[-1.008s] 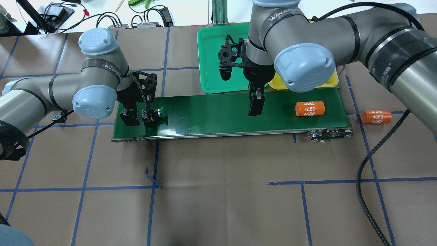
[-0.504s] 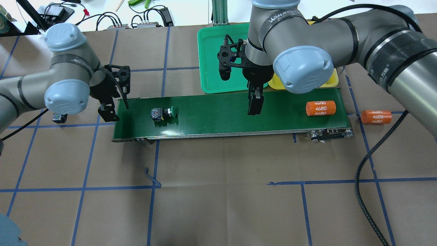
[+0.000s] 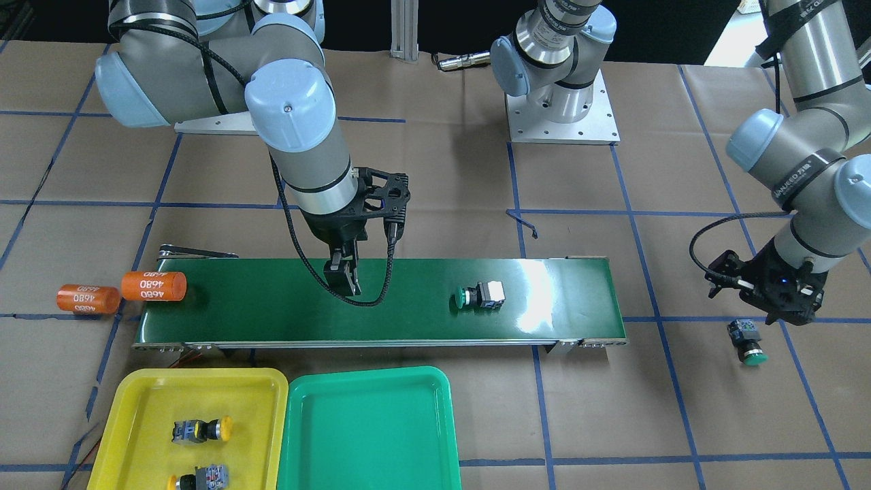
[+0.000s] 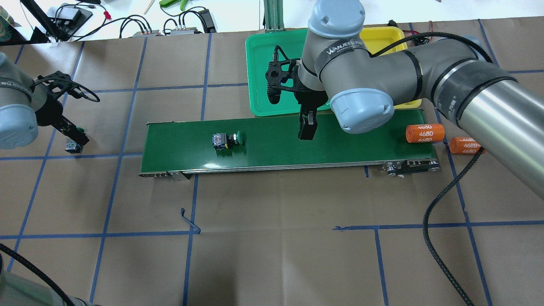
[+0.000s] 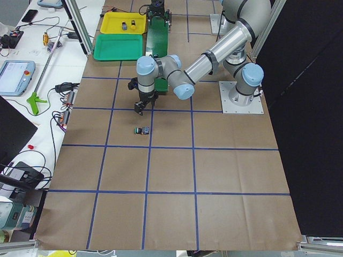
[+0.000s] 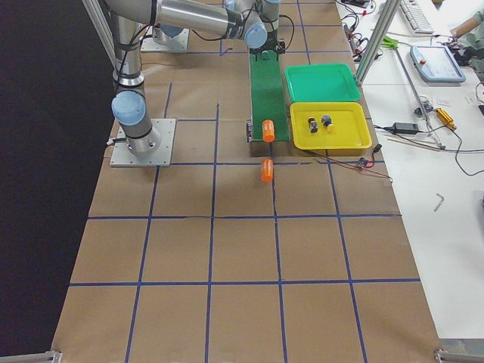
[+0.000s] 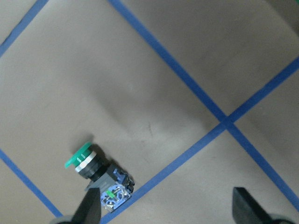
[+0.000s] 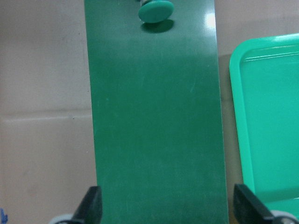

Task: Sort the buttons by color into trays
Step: 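Lower the right gripper onto the green button while the left withdraws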

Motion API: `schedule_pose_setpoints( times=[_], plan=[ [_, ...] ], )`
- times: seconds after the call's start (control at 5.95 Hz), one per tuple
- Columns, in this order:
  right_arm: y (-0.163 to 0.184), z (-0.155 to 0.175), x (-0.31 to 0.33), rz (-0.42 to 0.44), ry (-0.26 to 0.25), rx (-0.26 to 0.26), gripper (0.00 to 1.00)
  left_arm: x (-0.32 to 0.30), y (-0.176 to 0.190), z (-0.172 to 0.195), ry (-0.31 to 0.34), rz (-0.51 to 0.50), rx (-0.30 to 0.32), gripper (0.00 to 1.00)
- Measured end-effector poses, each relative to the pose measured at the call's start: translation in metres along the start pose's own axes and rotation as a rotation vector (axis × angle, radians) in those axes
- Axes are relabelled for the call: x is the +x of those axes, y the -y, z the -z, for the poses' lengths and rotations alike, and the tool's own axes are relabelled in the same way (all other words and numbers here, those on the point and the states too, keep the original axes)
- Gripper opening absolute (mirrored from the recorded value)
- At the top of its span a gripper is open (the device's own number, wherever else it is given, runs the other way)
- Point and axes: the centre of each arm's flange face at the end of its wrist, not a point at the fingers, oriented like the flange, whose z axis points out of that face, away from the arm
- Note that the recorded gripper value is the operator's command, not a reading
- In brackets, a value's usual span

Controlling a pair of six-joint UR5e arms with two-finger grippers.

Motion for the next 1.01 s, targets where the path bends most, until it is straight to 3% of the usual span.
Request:
schedule_pose_setpoints(
  times=[0.17,0.5,0.67,0.84,1.01],
  plan=[
    [0.012,-0.012,0.001,0.012,-0.013,0.011,1.00,-0.020,-0.002,-0.022,-0.016,0.106,-0.015,0.98],
    [0.033,-0.039,0.003,0.018,-0.037,0.040,1.00,-0.037,-0.001,-0.070,-0.066,0.200,-0.047,0.85],
    [0.045,-0.055,0.001,0.017,-0.046,0.050,1.00,-0.040,0.000,-0.080,-0.073,0.211,-0.051,0.51],
    [0.055,-0.068,-0.002,0.016,-0.047,0.054,1.00,-0.043,0.001,-0.082,-0.070,0.212,-0.050,0.01],
    [0.058,-0.076,-0.004,0.019,-0.044,0.052,1.00,-0.044,0.002,-0.081,-0.066,0.207,-0.049,0.00]
  ],
)
